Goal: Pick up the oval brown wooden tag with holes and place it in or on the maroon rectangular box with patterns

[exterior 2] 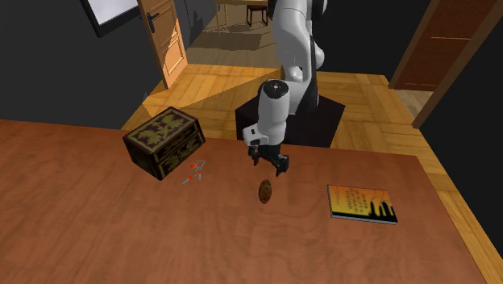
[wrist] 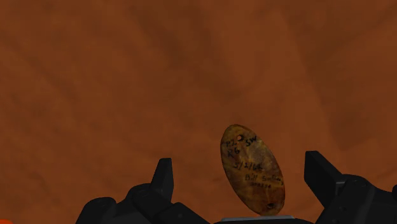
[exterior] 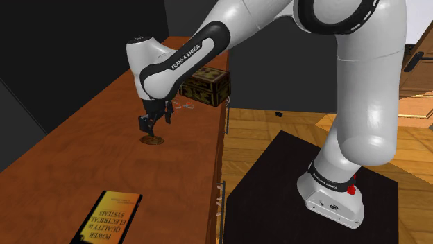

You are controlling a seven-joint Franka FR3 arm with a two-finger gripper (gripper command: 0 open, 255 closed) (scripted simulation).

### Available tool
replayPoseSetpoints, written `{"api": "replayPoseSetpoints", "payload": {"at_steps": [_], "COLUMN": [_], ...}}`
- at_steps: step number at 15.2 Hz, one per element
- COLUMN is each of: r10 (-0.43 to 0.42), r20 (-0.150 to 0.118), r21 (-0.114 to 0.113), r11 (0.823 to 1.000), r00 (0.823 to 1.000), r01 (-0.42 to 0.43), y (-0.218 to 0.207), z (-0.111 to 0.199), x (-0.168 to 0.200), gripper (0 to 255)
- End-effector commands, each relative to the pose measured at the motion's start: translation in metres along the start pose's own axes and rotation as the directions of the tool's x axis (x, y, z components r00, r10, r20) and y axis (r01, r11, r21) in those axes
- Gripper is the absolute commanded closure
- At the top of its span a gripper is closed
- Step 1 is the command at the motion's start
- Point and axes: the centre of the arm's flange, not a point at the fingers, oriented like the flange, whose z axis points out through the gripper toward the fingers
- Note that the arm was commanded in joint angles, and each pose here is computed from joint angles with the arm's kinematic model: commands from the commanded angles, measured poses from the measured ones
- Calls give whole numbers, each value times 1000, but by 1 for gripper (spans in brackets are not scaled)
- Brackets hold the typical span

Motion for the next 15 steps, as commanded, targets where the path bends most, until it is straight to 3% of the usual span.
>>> {"api": "replayPoseSetpoints", "payload": {"at_steps": [1,3,10,15], "r10": [-10,-20,-20,-20], "r20": [-10,-17,-17,-17], "r21": [-3,-4,-4,-4], "r11": [1000,1000,1000,1000], "r00": [1000,1000,1000,1000], "r01": [10,19,19,19], "y": [-13,-23,-23,-23], "z": [14,26,63,66], "x": [20,34,35,35], "gripper": [0,0,0,0]}}
